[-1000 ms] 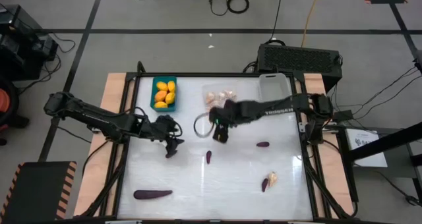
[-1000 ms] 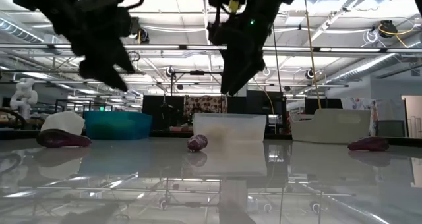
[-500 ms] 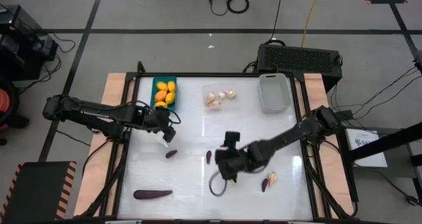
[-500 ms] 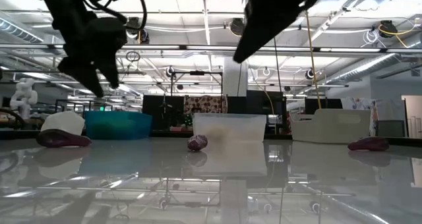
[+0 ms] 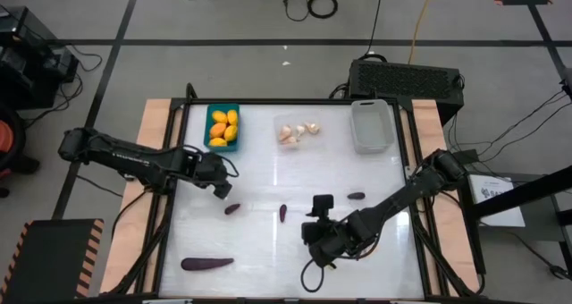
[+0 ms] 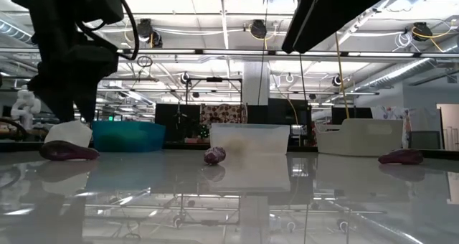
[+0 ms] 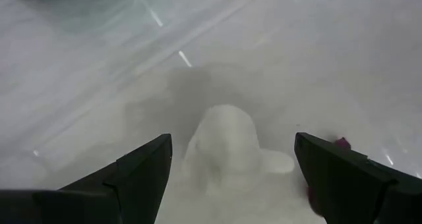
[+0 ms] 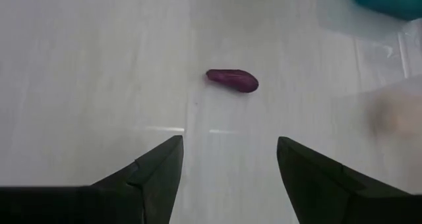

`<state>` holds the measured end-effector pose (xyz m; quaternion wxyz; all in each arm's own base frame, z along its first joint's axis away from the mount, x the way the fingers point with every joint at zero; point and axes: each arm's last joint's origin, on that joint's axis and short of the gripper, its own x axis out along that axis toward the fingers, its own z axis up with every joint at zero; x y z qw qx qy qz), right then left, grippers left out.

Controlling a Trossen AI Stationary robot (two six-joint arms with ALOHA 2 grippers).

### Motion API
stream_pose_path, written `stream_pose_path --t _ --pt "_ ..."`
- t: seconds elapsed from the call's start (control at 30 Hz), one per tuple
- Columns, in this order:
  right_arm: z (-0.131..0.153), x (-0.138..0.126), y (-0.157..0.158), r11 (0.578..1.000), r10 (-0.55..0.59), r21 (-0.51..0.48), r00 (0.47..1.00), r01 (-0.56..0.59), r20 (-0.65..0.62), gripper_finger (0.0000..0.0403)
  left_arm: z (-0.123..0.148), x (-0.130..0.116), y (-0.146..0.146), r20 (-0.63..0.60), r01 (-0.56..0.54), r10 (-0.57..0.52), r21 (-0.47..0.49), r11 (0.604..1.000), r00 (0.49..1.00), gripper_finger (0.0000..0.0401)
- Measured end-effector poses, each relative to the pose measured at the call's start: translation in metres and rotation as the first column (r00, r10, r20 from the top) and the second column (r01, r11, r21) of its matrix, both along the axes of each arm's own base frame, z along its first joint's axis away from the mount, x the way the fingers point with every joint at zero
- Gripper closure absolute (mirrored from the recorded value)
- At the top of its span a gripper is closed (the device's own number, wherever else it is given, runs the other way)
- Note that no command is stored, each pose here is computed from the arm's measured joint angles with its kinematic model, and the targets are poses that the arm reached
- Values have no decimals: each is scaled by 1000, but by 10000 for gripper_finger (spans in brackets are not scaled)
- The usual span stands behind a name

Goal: Sort produce into baskets
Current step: Put the garlic into the transparent bin

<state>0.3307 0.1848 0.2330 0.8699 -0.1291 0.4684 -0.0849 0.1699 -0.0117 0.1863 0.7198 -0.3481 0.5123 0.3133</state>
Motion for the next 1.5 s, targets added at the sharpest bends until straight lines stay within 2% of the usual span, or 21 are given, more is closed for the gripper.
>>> stream_pose_path --t 0.17,0.3,0.47,0.83,0.93,1.2,1.27,1.37,1.5 --pt "0 1 -2 999 -48 20 999 47 18 165 -10 0 -5 37 53 -53 -6 999 998 76" --pt "0 1 -2 996 -76 39 997 75 26 165 -17 -4 -5 6 58 -58 -4 998 998 76" --pt "0 -1 2 996 -75 45 997 74 27 165 -25 -9 -5 -16 53 -53 -4 999 998 76" --pt "-1 -6 6 996 -75 44 997 74 13 165 -43 -9 -6 65 102 -98 -50 994 993 79" --pt "-1 -6 6 994 -98 58 995 97 16 165 -44 -10 -6 63 124 -121 -49 991 991 95" --pt "-2 -14 11 986 -147 79 989 147 2 165 -43 -9 -6 72 173 -170 -38 984 983 172" --pt "-3 -16 14 986 -147 81 989 146 0 165 -42 -5 -6 109 184 -183 -3 983 977 180" --pt "-3 -18 17 988 -136 79 991 136 -2 165 -35 8 -2 240 192 -203 70 979 949 179" --pt "-3 -19 18 988 -133 79 991 133 -2 165 -18 29 9 463 156 -239 210 965 853 169"
